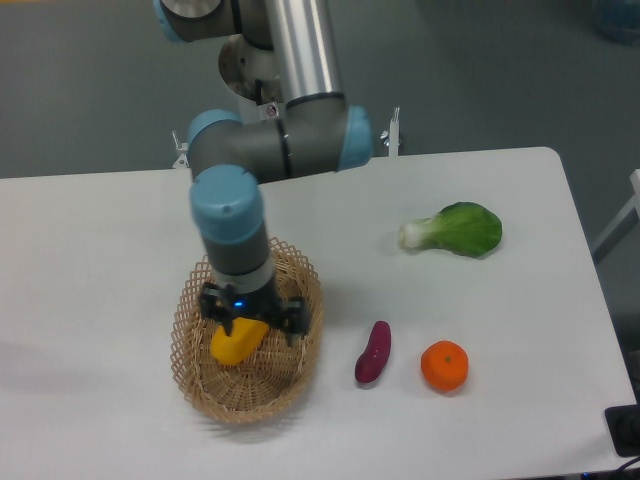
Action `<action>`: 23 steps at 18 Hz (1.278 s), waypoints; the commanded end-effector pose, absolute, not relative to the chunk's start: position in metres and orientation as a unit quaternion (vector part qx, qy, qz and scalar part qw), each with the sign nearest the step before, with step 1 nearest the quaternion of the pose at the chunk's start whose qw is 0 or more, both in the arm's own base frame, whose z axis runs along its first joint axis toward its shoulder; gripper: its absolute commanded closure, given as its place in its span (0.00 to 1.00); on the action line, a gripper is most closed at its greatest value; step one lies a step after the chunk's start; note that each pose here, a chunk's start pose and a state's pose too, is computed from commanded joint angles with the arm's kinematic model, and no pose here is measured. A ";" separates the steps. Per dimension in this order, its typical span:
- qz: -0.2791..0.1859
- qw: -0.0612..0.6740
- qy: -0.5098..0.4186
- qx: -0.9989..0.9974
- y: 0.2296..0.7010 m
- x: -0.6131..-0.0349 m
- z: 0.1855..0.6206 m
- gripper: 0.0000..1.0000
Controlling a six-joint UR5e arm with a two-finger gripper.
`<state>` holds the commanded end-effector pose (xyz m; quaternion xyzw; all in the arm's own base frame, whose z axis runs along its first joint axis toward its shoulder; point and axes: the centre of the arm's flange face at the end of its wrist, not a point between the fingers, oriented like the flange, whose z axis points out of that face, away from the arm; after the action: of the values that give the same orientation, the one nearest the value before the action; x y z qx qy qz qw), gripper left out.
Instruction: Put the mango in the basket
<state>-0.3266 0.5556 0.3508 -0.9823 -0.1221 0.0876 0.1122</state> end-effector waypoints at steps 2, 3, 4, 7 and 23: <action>0.104 0.113 -0.122 -0.981 0.522 -0.361 0.376 0.00; 0.107 0.109 -0.120 -0.981 0.507 -0.374 0.386 0.00; 0.109 0.103 -0.116 -0.982 0.496 -0.387 0.392 0.00; 0.110 0.082 -0.096 -0.986 0.454 -0.427 0.410 0.00; 0.080 0.014 0.088 -0.993 0.296 -0.523 0.436 0.00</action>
<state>-0.5228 0.2963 0.4358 -0.9928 0.0876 0.0801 0.0135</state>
